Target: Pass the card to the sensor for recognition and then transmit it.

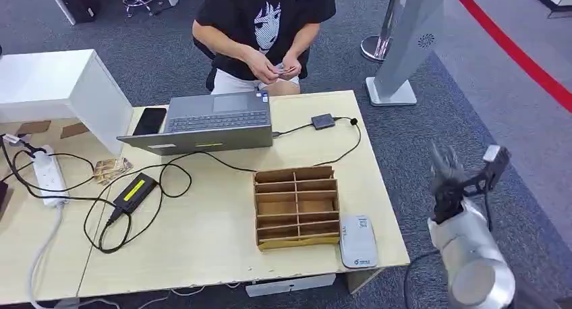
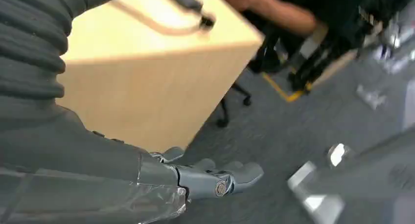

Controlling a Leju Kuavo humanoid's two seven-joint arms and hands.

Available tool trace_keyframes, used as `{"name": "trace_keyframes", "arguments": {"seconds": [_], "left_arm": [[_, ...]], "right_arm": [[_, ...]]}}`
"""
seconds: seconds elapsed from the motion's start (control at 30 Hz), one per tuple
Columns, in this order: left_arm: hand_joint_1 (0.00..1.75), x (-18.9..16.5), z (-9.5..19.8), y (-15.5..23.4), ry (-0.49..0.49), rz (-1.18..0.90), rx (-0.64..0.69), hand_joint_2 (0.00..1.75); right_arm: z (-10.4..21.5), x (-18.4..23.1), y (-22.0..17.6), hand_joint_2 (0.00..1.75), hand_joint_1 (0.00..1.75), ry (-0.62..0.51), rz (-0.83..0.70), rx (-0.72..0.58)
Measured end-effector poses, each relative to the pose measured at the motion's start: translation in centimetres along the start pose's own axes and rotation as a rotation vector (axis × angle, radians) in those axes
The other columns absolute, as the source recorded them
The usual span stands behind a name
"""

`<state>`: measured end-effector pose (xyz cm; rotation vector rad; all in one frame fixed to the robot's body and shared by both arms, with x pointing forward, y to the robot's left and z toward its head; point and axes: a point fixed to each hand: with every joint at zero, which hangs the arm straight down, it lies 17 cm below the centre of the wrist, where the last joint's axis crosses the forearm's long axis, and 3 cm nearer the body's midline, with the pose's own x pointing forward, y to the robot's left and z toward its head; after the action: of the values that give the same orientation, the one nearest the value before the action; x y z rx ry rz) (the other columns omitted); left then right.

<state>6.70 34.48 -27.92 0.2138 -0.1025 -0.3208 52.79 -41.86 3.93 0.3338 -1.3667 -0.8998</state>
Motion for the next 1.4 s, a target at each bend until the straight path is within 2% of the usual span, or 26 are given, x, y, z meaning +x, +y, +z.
{"name": "trace_keyframes", "arguments": {"seconds": [0.1,0.2,0.33,0.43,0.5,0.53,0.63,0.67,0.73,0.77,0.8,0.83,0.87,0.9,0.97,1.0,1.03,1.1,1.2,1.33,1.4], "left_arm": [[0.0,-0.4,0.0,-0.2,0.006,0.002,-0.002,1.75],[0.0,-0.9,0.0,-0.4,0.013,0.006,-0.004,1.75],[0.0,-0.8,0.0,-0.4,0.012,0.009,-0.004,1.75],[0.0,-0.7,0.0,-0.5,0.016,0.032,-0.004,1.75],[0.0,-0.9,0.1,-1.0,0.024,0.055,-0.01,1.75],[0.0,-0.9,0.1,-1.3,0.027,0.063,-0.014,1.75],[0.0,-0.7,0.2,-1.9,0.024,0.047,-0.022,1.75],[0.0,-0.6,0.3,-2.0,0.023,0.048,-0.024,0.0],[0.0,-0.6,0.3,-2.2,0.022,0.049,-0.027,0.0],[0.0,-0.5,0.3,-2.2,0.021,0.05,-0.028,1.75],[0.0,-0.3,0.3,-2.5,0.019,0.051,-0.033,1.75],[0.0,-0.3,0.4,-2.6,0.018,0.053,-0.036,1.75],[1.24,-0.2,0.4,-2.8,0.017,0.051,-0.041,1.75],[1.68,-0.1,0.4,-2.8,0.016,0.047,-0.043,1.75],[1.75,-0.1,0.4,-3.0,0.013,0.042,-0.051,1.75],[1.75,0.0,0.5,-3.1,0.012,0.039,-0.057,1.75],[1.75,0.0,0.5,-3.2,0.011,0.038,-0.063,1.75],[1.75,0.1,0.5,-3.3,0.005,0.036,-0.068,1.75],[1.75,0.0,0.5,-3.1,0.004,0.035,-0.071,1.75],[1.75,0.0,0.5,-3.0,0.004,0.034,-0.069,1.75],[1.75,0.0,0.5,-3.0,0.005,0.035,-0.069,1.75]], "right_arm": [[4.5,-3.7,-10.0,1.75,0.0,0.058,-0.096,-0.18],[9.8,-7.7,-17.6,1.75,0.0,0.138,-0.103,-0.344],[14.6,-10.5,-22.8,1.75,0.0,0.201,-0.097,-0.462],[18.4,-13.2,-26.3,1.75,0.0,0.307,-0.057,-0.578],[22.0,-16.0,-28.4,1.75,0.0,0.421,0.032,-0.647],[24.4,-18.1,-29.3,1.75,0.0,0.518,0.09,-0.681],[33.3,-23.7,-32.0,1.75,0.0,0.939,0.332,-0.793],[34.6,-24.1,-32.4,1.75,0.0,0.98,0.399,-0.792],[33.4,-22.9,-32.8,1.75,0.0,0.891,0.529,-0.751],[32.5,-22.3,-32.7,1.75,1.55,0.849,0.592,-0.723],[31.3,-21.9,-32.2,1.75,1.71,0.822,0.699,-0.654],[30.4,-22.1,-31.3,1.75,1.71,0.831,0.794,-0.57],[29.6,-22.6,-30.2,1.75,1.75,0.849,0.861,-0.493],[28.9,-23.2,-29.1,1.75,1.75,0.866,0.919,-0.418],[28.2,-25.2,-26.5,1.75,1.75,0.923,1.074,-0.215],[28.5,-26.7,-25.1,1.75,1.75,0.971,1.218,-0.058],[28.9,-27.6,-24.3,1.75,1.75,1.003,1.316,0.043],[30.1,-29.4,-23.1,1.75,1.75,1.068,1.41,0.162],[31.7,-30.1,-23.5,1.75,1.75,1.146,1.409,0.155],[33.8,-28.9,-26.7,1.75,1.75,1.237,1.421,0.044],[35.1,-28.6,-27.9,1.75,1.75,1.269,1.444,0.028]]}}
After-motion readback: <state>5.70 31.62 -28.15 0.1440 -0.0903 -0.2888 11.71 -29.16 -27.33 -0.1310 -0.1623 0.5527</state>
